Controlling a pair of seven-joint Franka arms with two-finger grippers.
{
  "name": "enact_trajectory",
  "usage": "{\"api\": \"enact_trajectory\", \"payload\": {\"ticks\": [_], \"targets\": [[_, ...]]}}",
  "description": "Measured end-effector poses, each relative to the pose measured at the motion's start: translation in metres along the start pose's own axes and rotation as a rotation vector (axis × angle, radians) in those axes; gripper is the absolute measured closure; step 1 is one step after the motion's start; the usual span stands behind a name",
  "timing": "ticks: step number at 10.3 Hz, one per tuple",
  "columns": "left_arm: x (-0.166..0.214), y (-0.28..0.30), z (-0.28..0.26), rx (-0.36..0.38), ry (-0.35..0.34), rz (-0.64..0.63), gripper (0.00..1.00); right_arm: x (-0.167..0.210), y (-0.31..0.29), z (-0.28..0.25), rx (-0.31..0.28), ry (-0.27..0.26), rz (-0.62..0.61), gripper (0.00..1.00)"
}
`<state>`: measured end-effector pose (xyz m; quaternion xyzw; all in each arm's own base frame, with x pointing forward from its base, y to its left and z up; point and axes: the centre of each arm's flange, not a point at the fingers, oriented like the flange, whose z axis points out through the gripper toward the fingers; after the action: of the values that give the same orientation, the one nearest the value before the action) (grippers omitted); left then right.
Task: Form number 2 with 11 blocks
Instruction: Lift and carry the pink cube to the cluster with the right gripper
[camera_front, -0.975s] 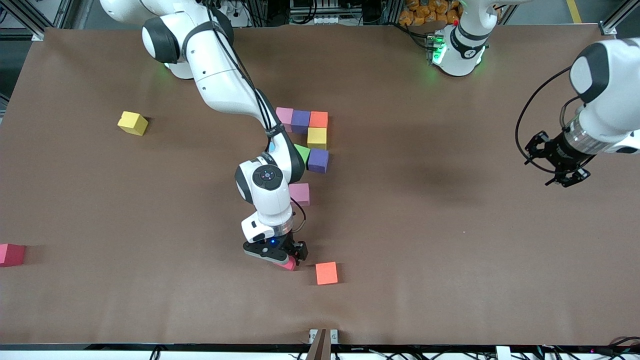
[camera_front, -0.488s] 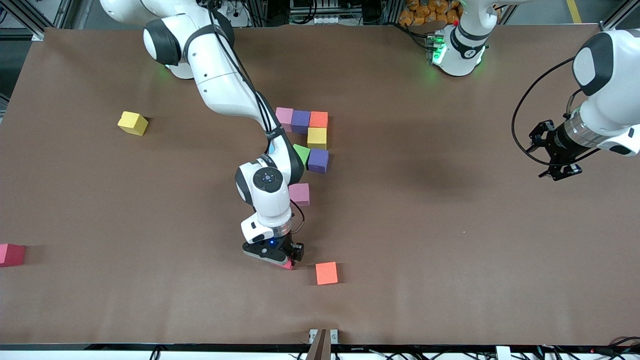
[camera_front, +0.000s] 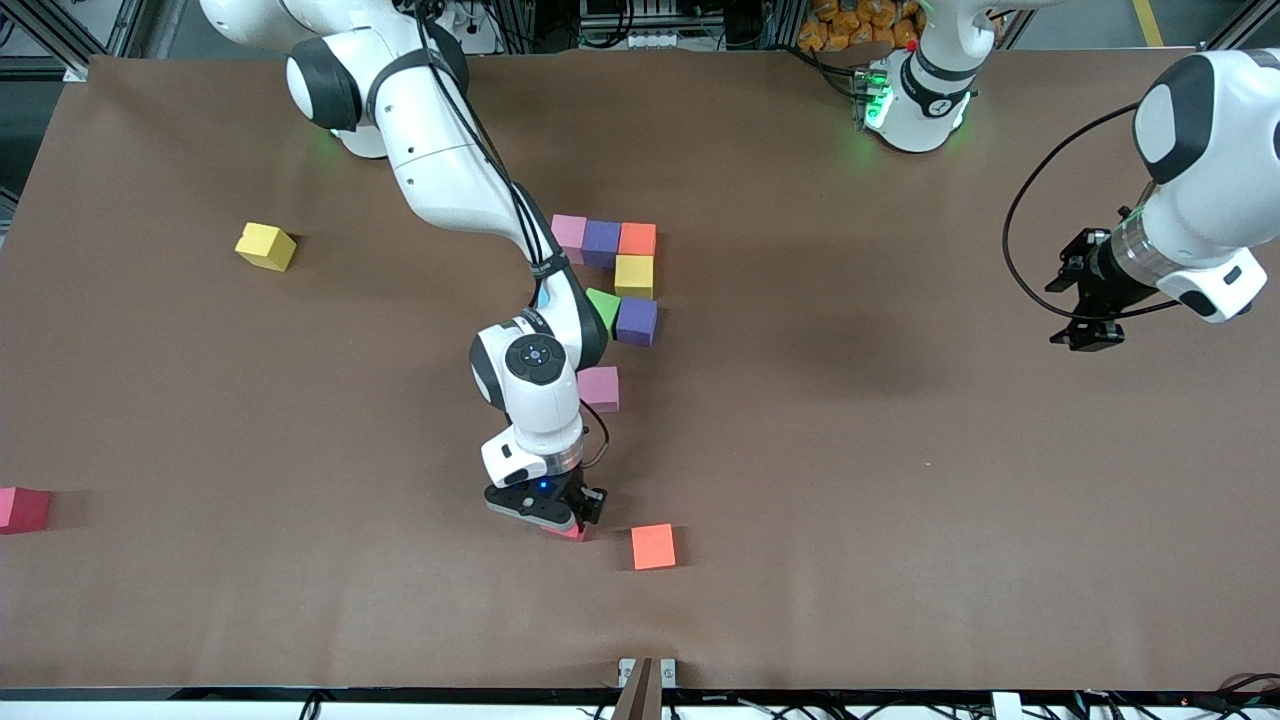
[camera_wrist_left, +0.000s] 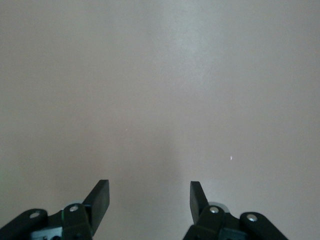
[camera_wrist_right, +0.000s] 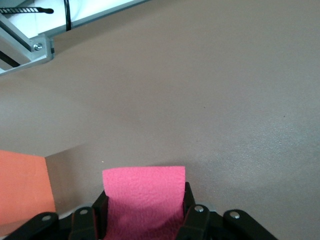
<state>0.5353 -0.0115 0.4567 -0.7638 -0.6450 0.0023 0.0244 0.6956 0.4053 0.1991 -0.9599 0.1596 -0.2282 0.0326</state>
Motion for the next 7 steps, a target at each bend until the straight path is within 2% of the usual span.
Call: {"api": "enact_trajectory", "payload": {"ticks": [3, 5, 7], "targets": [[0.0, -0.006, -0.01, 0.006, -0.001, 0.184, 0.26, 0.005, -0.021, -0.029, 0.032, 0.008, -0.008, 0.44], [0.0, -0.009, -0.012, 0.019, -0.005, 0.29, 0.26, -0.008, -0.045, -0.061, 0.022, -0.031, -0.038, 0.44], [0.0, -0.009, -0.014, 0.018, -0.006, 0.362, 0.26, -0.028, -0.072, -0.103, 0.032, -0.12, -0.056, 0.44]]}}
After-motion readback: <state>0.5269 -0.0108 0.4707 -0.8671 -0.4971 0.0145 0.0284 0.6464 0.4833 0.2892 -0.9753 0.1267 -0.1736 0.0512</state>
